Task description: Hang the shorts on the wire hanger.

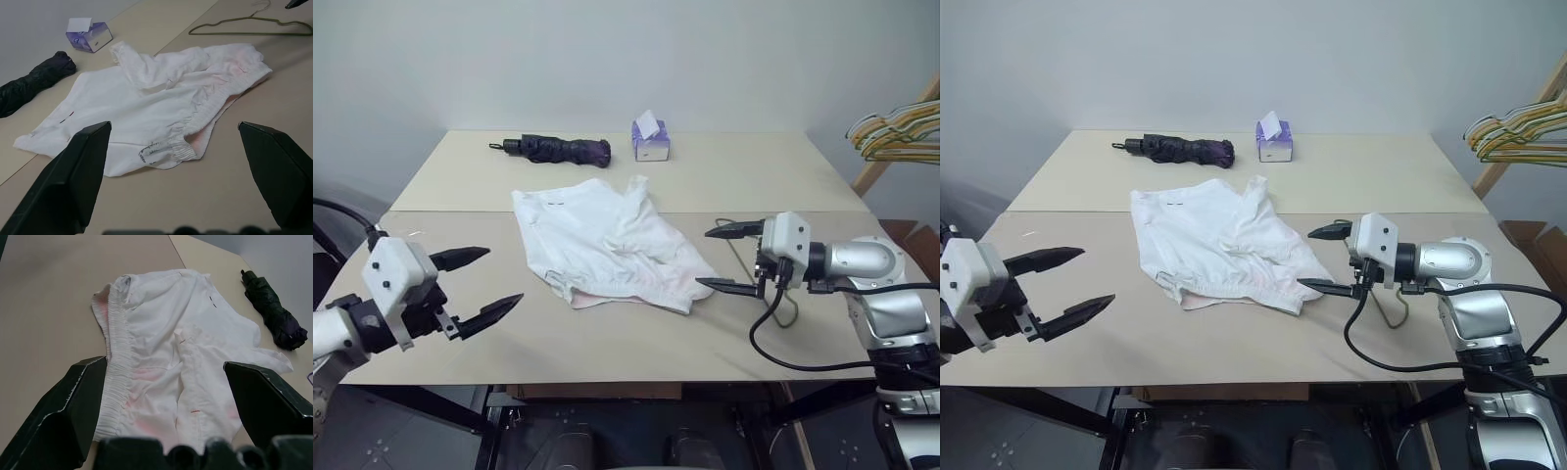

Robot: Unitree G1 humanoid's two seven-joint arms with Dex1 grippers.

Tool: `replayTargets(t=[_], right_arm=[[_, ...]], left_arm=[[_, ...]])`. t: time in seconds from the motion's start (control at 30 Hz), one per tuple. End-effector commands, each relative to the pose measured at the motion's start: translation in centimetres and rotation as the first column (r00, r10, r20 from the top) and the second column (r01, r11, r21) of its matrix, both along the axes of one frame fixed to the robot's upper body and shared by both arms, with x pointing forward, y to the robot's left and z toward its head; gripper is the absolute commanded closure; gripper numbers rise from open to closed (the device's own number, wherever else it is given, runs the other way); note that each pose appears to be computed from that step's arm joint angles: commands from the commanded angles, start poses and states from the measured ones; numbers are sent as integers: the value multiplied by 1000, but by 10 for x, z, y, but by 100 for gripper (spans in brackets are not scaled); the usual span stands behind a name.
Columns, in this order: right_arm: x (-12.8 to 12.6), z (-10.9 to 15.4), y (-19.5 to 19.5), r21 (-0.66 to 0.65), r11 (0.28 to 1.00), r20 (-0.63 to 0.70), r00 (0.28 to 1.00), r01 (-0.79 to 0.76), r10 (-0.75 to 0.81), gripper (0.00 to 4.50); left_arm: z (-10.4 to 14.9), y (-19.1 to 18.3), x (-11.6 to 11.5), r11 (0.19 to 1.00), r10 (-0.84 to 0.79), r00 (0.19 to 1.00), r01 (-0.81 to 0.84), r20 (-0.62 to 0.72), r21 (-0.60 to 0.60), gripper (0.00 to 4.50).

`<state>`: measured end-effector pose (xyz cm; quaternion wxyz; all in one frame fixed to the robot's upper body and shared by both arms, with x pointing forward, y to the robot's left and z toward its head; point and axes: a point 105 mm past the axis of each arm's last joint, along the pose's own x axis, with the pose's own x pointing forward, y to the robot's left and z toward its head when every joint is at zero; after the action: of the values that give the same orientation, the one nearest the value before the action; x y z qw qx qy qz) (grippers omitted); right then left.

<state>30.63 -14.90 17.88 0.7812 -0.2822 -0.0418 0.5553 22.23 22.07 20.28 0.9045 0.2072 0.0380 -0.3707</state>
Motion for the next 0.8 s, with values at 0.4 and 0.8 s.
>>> replayTargets(t=[0.4, 0.8], right_arm=[[-8, 9, -2, -49, 998, 76, 996, -35, 39, 5], [-18, -42, -23, -473, 880, 198, 968, -43, 154, 5]], left_arm=[[6, -7, 2, 1000, -26, 999, 25, 34, 17, 0], [-7, -18, -4, 998, -67, 998, 67, -2, 14, 0]])
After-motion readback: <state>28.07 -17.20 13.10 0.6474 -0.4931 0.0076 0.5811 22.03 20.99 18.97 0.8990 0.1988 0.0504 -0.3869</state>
